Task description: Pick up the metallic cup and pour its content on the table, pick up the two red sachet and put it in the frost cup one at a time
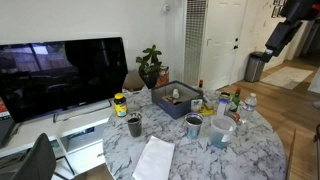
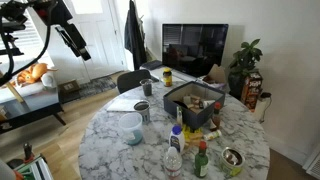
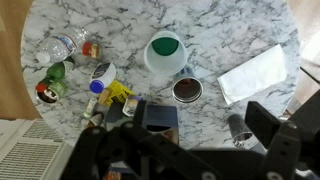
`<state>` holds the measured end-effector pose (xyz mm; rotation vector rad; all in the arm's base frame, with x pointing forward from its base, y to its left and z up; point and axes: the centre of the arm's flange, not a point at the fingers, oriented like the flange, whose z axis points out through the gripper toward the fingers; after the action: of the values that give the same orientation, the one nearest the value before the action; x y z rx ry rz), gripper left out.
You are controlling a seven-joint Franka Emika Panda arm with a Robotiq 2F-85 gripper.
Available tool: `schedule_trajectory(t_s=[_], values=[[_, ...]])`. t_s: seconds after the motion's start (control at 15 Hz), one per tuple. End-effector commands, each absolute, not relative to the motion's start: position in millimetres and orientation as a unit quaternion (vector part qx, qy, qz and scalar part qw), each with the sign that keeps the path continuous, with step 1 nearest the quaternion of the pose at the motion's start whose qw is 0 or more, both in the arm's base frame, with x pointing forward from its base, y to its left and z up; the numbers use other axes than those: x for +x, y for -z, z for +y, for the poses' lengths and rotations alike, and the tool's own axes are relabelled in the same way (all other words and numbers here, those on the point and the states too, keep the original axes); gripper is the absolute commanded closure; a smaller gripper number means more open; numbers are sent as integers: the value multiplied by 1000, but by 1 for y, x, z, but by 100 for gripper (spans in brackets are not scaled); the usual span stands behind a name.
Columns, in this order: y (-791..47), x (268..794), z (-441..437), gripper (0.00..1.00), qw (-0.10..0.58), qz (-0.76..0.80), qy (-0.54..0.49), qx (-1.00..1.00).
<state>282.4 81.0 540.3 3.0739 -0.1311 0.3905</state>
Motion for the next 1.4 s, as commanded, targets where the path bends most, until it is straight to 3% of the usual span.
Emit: schedule_trajectory(t_s=[0.0, 0.47, 1.33], values=[[-540, 282, 81, 0, 20, -42, -126, 991], [-458, 350, 130, 0, 31, -1, -30, 999], [-300, 465, 140, 0, 69, 27, -25, 997]])
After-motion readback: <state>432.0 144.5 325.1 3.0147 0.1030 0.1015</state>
